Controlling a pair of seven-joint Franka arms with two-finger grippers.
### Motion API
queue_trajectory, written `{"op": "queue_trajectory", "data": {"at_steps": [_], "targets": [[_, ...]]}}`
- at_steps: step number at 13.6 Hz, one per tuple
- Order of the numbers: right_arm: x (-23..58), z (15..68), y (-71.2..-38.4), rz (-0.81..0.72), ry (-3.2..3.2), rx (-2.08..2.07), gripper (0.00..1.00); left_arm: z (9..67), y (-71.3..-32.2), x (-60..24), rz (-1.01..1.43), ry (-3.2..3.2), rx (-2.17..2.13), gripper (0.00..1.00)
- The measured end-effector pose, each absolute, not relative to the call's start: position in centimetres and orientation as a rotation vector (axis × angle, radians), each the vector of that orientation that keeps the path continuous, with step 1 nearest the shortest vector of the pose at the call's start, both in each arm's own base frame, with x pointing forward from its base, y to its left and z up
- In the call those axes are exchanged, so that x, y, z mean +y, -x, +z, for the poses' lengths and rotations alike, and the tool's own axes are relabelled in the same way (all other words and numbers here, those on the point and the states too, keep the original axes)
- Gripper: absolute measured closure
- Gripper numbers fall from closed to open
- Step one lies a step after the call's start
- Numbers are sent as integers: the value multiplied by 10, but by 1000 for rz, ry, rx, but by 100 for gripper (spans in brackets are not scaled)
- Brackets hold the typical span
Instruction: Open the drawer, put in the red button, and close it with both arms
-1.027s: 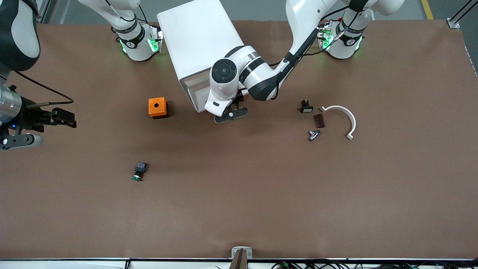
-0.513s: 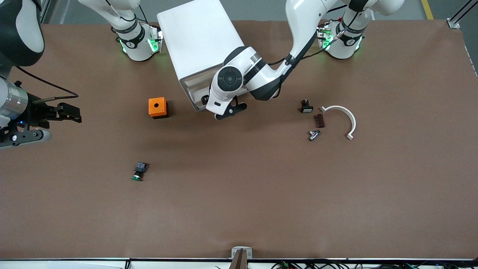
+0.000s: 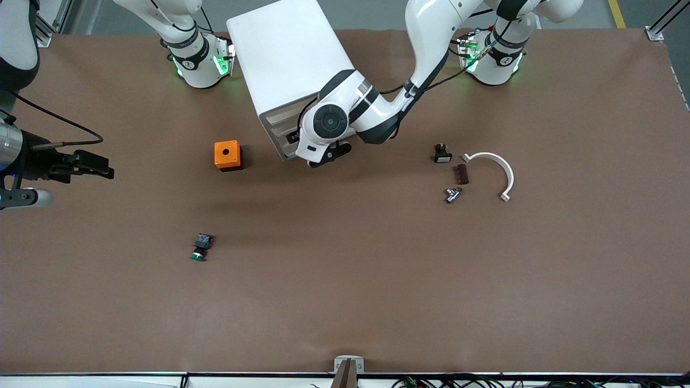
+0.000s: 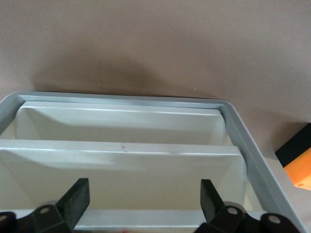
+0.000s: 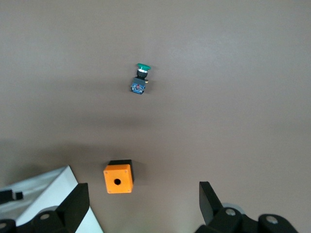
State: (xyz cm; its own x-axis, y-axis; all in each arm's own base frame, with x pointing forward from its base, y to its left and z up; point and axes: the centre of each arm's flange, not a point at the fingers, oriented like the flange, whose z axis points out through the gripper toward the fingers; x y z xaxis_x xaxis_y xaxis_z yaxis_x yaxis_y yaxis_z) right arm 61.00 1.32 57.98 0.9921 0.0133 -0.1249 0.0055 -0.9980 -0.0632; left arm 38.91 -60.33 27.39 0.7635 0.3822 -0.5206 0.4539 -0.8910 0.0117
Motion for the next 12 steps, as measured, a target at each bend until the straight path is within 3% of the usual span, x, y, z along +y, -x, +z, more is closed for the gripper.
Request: {"op": "queue_trajectory", "data": {"at_steps": [6, 12], "targets": [[61, 591, -604, 162, 3083, 0, 0, 288, -401, -601, -726, -2820, 662, 0], [87, 592, -601, 155, 3085, -51, 0, 366, -479, -545, -536, -2735, 754, 0]]}}
